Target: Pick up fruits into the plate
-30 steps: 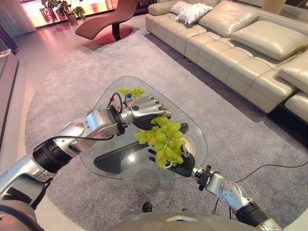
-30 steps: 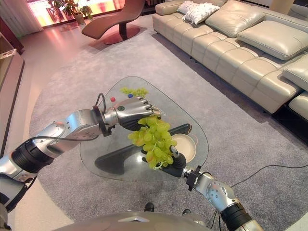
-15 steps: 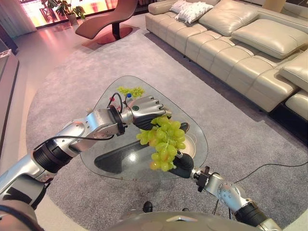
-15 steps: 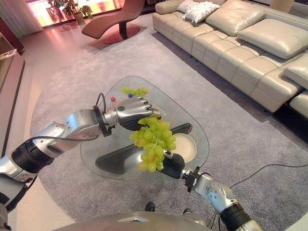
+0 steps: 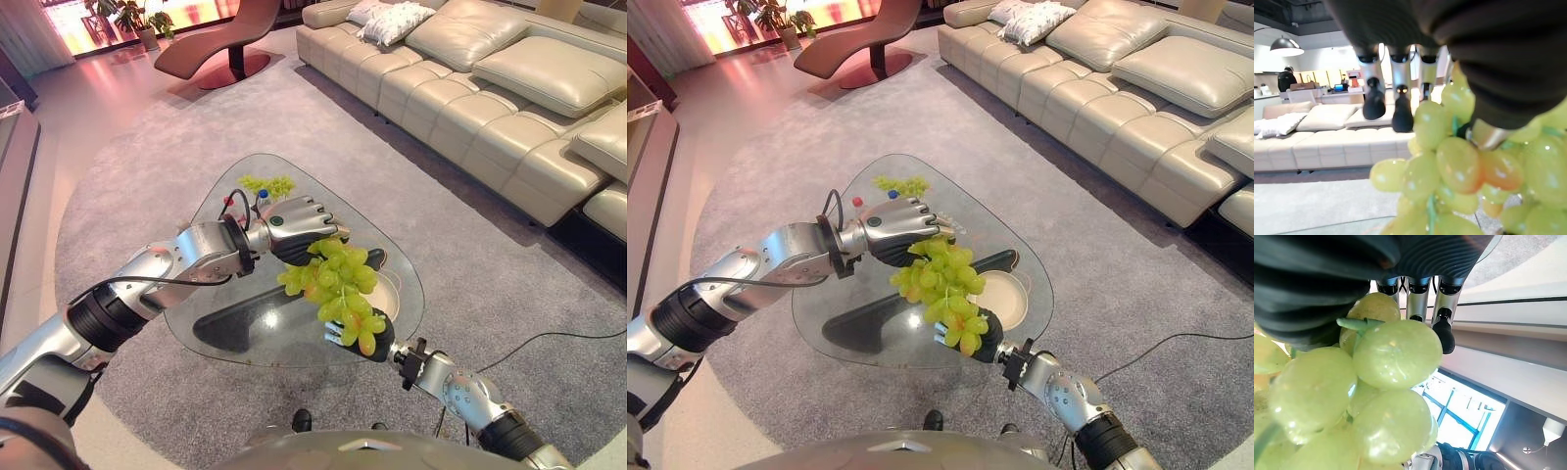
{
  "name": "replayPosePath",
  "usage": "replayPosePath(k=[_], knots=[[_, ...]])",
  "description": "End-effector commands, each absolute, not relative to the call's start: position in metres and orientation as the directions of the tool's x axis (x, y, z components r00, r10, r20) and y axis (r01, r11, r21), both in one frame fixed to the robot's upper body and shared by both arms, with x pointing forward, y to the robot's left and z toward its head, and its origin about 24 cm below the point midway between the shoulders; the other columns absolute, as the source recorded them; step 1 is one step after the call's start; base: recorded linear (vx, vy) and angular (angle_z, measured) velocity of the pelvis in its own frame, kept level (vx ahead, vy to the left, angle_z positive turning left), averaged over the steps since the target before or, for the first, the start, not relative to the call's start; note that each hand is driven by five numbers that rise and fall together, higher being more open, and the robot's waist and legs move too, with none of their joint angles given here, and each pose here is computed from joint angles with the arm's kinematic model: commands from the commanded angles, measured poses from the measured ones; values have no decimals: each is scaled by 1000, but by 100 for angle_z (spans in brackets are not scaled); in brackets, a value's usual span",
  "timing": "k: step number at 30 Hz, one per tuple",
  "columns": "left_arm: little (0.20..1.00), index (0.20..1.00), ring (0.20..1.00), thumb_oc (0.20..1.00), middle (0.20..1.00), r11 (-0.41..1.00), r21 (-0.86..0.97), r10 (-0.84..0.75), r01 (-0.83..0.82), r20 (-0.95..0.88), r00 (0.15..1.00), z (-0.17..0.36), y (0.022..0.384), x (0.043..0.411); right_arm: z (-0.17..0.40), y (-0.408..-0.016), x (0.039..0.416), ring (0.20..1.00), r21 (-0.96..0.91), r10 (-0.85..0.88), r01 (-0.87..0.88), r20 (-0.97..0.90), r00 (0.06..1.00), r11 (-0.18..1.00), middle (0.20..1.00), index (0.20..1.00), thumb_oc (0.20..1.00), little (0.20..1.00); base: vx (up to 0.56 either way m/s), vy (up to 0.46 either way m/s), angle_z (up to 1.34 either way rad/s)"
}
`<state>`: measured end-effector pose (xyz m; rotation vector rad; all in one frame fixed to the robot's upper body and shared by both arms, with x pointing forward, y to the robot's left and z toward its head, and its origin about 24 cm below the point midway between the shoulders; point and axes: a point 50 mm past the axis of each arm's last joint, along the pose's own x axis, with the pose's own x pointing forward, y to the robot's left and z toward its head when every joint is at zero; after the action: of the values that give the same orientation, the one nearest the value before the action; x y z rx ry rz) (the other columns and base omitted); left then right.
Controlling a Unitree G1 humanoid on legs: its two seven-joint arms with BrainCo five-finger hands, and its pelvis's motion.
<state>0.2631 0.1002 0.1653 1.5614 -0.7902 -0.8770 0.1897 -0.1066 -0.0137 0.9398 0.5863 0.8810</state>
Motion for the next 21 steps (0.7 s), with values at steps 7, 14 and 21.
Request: replayPosePath(k=[7,14,21], knots=[[200,200,200,200,200,-45,993,-874,-105,12,486,196,96,267,21,-88,204,200,844,845,-511,147,515,164,200,200,200,200,0,0,0],[200,200,200,200,200,-43,994,-875,-102,12,484,196,97,267,21,-90,205,200,840,842,-520,165,514,153,200,200,200,200,0,0,0],[200,200,200,200,200,-57,994,-880,-98,-3,475,193,97,267,29,-90,206,1000,830,845,-551,229,484,91,1000,1000,1000,1000,0,0,0]])
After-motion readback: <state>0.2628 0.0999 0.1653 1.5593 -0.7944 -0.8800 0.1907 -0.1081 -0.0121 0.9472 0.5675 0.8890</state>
